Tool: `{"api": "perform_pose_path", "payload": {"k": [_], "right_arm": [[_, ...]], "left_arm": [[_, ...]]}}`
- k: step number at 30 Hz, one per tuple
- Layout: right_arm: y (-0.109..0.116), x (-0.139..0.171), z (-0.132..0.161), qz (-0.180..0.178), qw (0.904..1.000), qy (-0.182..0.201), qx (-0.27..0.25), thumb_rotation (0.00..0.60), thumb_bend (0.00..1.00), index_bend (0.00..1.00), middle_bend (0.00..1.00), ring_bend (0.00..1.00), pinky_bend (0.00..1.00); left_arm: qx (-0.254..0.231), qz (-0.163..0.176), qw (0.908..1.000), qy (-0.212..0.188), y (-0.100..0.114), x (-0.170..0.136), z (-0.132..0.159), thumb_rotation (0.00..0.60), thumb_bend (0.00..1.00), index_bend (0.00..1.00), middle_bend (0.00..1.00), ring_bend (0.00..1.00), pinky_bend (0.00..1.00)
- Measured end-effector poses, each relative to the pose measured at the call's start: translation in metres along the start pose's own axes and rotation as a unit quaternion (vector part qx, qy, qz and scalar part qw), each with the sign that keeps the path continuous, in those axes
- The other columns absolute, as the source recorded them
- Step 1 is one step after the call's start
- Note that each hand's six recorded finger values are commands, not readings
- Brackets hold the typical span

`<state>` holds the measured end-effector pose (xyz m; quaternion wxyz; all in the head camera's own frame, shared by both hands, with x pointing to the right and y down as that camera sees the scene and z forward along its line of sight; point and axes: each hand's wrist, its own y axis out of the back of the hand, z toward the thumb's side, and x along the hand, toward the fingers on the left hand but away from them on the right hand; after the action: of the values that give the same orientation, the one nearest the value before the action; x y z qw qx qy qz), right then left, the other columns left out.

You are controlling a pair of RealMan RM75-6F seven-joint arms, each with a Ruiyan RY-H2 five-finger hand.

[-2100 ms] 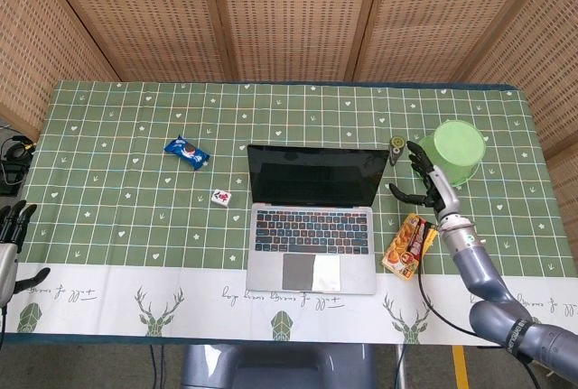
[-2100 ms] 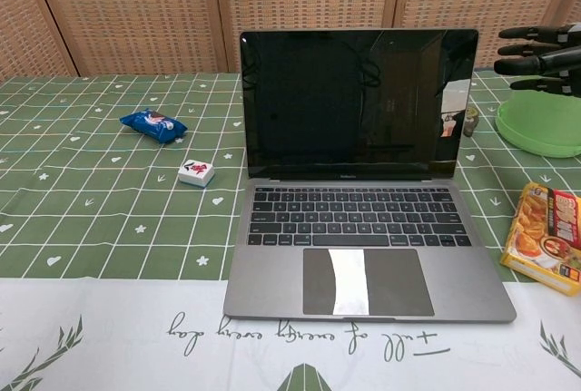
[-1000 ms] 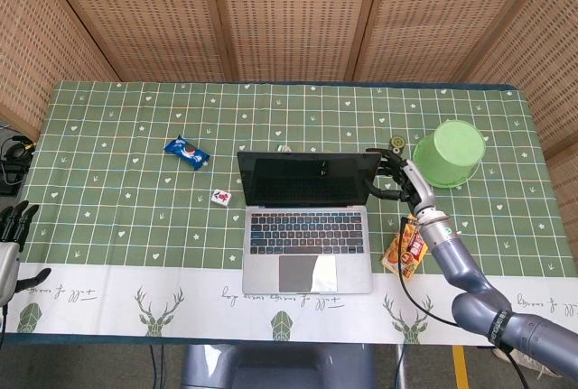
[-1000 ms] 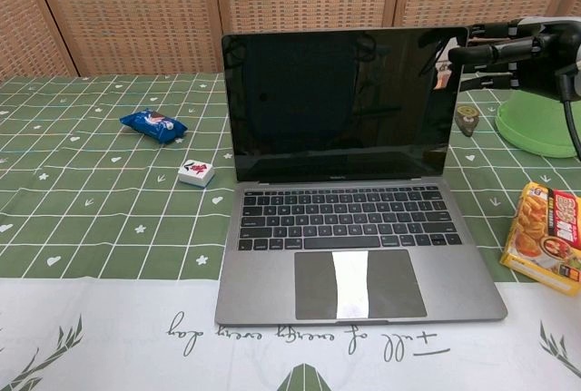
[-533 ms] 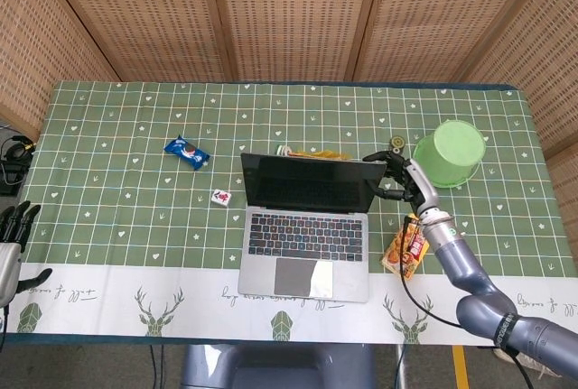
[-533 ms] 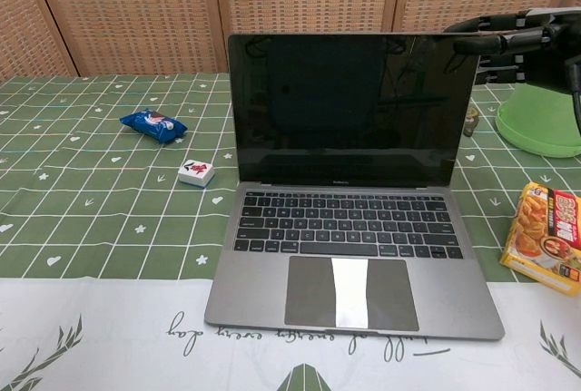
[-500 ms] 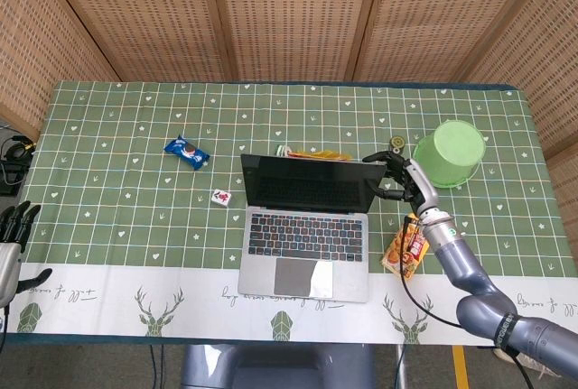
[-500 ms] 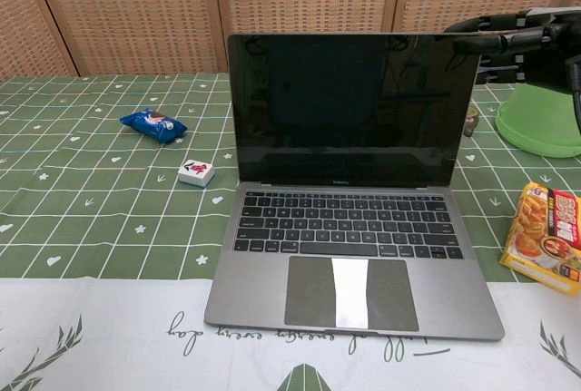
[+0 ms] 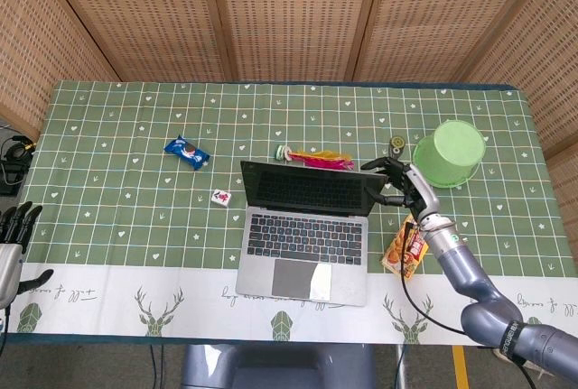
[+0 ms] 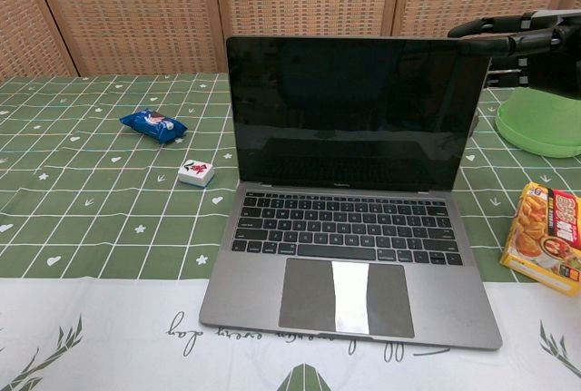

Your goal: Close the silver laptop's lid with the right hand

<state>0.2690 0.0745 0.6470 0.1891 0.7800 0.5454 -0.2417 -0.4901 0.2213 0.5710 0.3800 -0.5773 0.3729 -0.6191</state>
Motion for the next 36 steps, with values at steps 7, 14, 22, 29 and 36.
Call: {"api": "perform_pose_path", "payload": {"k": [7,14,22,29,36], "right_arm": [[0.0,0.009,-0.003,0.008,1.0,-0.003,-0.004,0.6,0.43,0.49,0.46,0.48,0.43],[-0.007,0.021,0.001,0.038,0.9993,-0.002,0.001,0.6,0.41,0.5,0.47,0.48,0.44],[-0.015,0.033,0.003,0.067,0.9977,-0.004,0.0,0.6,0.38,0.51,0.47,0.49,0.44],[-0.024,0.046,-0.005,0.102,0.9943,-0.029,0.004,0.478,0.32,0.51,0.47,0.49,0.44],[-0.037,0.059,-0.009,0.149,0.9868,-0.061,0.015,0.46,0.3,0.5,0.46,0.48,0.43]], "left_arm": [[0.0,0.003,1.0,-0.005,0.002,-0.002,0.003,0.6,0.0,0.0,0.0,0.0,0.0],[-0.001,0.006,0.9999,-0.01,0.004,-0.004,0.006,0.6,0.0,0.0,0.0,0.0,0.0],[-0.002,0.01,0.9999,-0.013,0.006,-0.006,0.007,0.6,0.0,0.0,0.0,0.0,0.0],[-0.003,0.011,0.9998,-0.018,0.007,-0.007,0.009,0.6,0.0,0.0,0.0,0.0,0.0],[-0.003,0.012,0.9997,-0.021,0.008,-0.008,0.01,0.6,0.0,0.0,0.0,0.0,0.0]]}}
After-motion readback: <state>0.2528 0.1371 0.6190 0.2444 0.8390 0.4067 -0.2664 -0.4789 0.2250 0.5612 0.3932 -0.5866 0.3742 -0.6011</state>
